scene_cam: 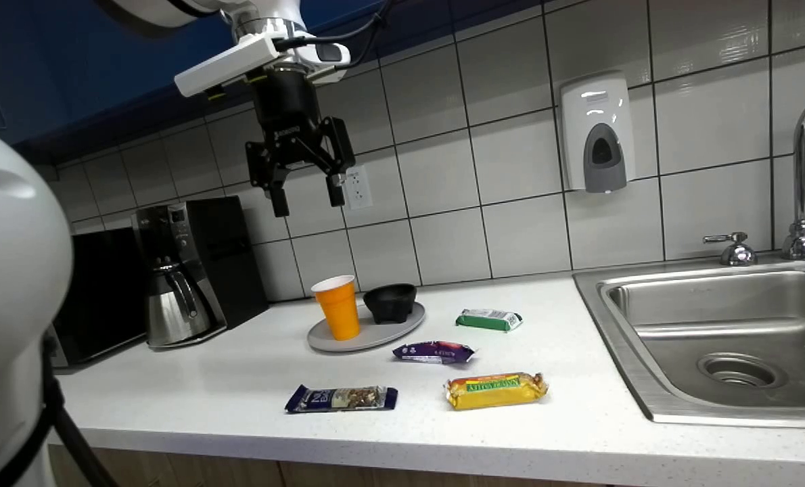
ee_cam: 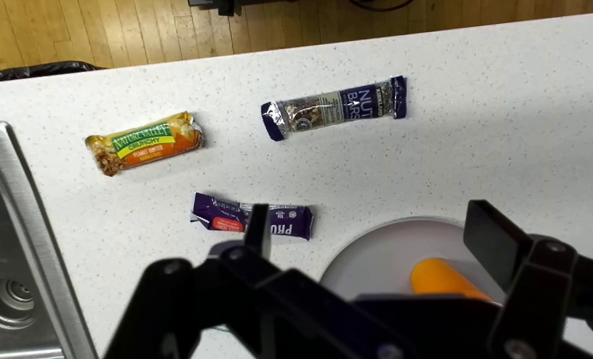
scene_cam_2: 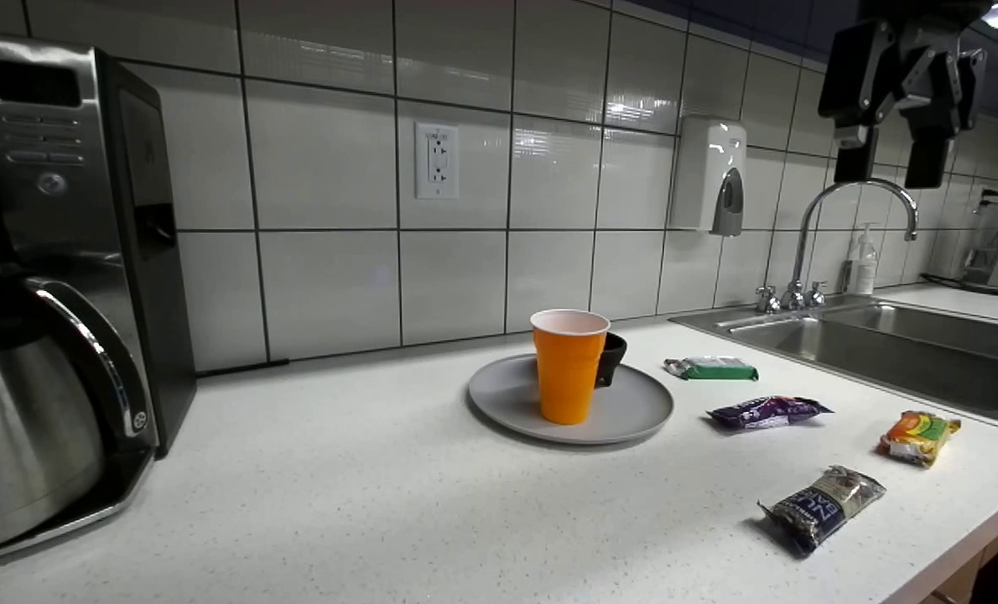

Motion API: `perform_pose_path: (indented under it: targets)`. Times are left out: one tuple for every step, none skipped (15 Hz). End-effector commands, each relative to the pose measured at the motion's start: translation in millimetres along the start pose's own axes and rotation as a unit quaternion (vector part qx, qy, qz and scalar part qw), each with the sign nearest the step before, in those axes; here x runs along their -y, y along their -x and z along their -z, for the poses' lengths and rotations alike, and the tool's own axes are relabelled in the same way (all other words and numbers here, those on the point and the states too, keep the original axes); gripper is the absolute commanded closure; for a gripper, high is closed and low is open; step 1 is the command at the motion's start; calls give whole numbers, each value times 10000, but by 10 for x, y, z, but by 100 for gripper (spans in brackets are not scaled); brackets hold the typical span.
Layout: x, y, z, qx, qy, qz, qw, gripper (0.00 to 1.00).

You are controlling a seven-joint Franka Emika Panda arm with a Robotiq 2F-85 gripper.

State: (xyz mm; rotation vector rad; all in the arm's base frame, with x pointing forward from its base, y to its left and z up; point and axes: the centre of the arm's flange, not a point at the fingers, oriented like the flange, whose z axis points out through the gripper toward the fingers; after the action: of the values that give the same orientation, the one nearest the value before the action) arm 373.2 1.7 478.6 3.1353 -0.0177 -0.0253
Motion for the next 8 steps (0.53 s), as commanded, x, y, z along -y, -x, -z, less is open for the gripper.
perform_pose_path:
  targets:
    - [0,0,0,0,0,0,10000,0]
    - [0,0,0,0,0,0,10000,0]
    - [0,0,0,0,0,0,10000,0]
    - [0,0,0,0,0,0,10000,0]
    - [0,0,0,0,0,0,10000,0]
    - [0,0,0,0,0,0,10000,0]
    - [3,-36,-46,35,-11,-13,10000,0]
    - [6,-74,-91,28,-65,37,10000,0]
